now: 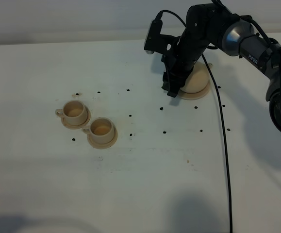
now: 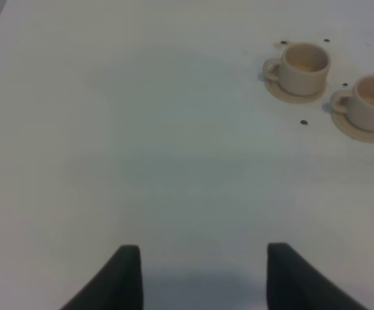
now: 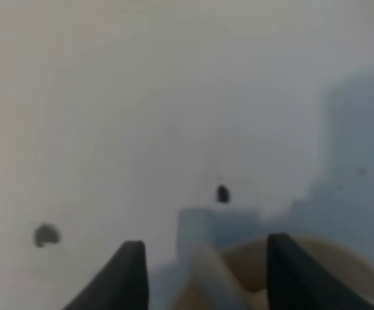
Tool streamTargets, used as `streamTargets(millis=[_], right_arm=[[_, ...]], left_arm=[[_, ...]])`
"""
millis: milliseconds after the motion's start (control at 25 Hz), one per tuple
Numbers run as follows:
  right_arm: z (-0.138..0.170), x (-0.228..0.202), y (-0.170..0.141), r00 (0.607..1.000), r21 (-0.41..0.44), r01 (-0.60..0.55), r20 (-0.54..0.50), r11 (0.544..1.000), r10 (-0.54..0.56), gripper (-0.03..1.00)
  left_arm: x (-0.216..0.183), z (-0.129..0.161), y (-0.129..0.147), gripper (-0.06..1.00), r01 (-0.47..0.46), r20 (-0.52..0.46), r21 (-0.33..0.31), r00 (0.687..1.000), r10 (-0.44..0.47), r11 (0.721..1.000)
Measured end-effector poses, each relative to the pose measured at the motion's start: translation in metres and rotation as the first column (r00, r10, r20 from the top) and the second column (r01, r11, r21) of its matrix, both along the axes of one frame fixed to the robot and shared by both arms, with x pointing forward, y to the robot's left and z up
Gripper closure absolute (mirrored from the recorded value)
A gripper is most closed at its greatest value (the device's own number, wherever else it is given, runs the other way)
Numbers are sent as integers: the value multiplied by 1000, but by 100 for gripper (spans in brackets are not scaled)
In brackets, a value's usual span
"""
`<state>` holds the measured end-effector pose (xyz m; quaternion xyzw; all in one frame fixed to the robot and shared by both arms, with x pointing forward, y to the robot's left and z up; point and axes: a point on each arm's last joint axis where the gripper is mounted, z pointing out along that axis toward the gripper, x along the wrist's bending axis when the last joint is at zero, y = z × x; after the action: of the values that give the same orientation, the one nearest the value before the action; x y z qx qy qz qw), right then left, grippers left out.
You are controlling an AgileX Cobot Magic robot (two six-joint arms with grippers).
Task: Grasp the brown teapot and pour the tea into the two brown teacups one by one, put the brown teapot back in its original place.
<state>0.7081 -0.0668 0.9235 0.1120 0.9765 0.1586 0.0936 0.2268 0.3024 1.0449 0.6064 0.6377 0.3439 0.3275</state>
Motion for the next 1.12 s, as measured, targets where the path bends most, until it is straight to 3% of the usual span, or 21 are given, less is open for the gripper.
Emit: streamTargets(millis=[800,1120], right_arm=[[16,-16,-2,986,-9,40,-164,999,-41,56],[16,-17,-2,975,2,111,-192,994,-109,56]], left_arm=[[0,0,0,53,0,0,0,1000,0,1000],[0,0,0,53,0,0,0,1000,0,1000]])
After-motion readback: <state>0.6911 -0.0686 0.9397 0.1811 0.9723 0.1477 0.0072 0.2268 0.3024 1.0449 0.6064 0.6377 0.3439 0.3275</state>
